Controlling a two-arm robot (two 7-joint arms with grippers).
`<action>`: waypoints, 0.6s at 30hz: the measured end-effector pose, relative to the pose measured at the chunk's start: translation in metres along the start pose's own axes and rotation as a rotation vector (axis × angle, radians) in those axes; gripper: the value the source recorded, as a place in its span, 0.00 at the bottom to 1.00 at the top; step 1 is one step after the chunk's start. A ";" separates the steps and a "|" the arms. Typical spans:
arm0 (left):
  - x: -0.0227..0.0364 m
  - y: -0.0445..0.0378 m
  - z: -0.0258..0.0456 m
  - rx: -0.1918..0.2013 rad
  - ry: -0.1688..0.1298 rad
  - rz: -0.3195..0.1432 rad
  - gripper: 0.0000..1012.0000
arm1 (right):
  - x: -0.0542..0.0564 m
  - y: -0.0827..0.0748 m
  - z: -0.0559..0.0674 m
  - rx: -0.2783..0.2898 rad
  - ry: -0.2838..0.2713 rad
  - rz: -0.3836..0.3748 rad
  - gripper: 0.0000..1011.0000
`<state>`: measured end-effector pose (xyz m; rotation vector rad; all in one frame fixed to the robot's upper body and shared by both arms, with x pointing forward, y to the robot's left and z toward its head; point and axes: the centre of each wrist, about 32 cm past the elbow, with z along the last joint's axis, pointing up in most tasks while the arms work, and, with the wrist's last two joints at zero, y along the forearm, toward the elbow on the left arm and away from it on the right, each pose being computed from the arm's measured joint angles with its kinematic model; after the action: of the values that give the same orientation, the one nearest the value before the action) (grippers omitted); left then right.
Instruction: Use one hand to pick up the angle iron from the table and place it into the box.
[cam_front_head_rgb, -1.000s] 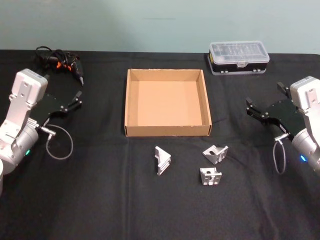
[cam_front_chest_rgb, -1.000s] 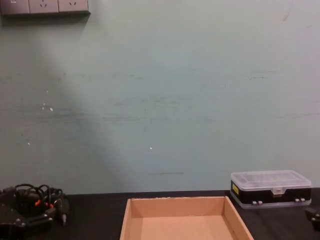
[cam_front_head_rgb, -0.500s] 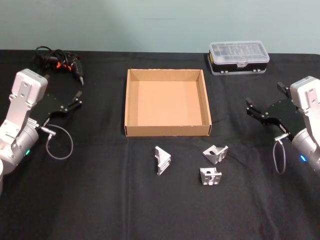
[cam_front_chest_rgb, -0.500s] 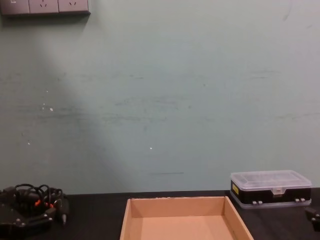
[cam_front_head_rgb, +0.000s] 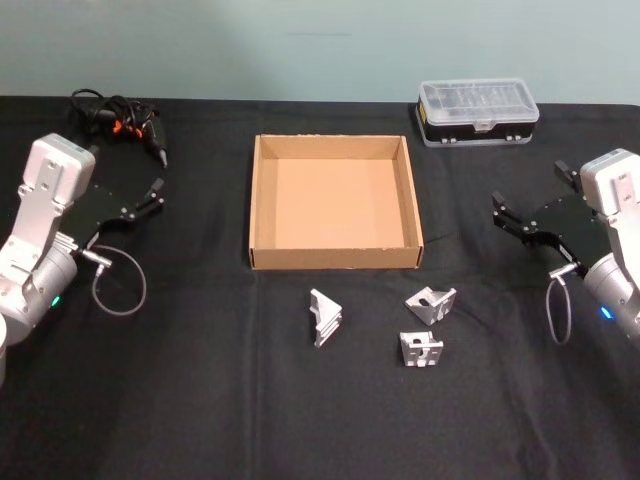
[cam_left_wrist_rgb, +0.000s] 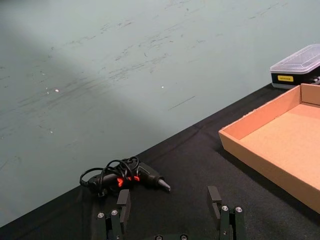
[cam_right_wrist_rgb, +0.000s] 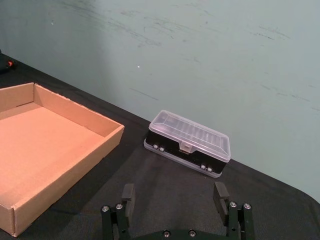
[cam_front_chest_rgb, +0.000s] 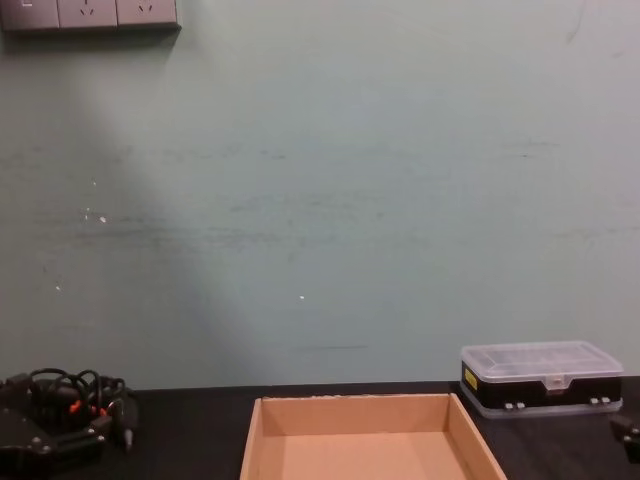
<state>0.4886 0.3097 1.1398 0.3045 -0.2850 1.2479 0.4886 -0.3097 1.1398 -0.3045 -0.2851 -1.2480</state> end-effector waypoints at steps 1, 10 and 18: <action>0.0000 0.0000 0.0000 0.000 0.000 0.000 0.99 | 0.000 0.000 0.000 0.000 0.000 0.000 0.99; 0.0000 0.0000 0.0000 0.000 0.000 0.000 0.99 | 0.000 0.000 0.000 0.000 0.000 0.000 0.99; 0.0000 0.0000 0.0000 0.000 0.000 0.000 0.99 | 0.000 0.000 0.000 0.000 0.000 0.000 0.99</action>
<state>0.4886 0.3097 1.1398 0.3045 -0.2850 1.2480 0.4886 -0.3096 1.1398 -0.3045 -0.2851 -1.2479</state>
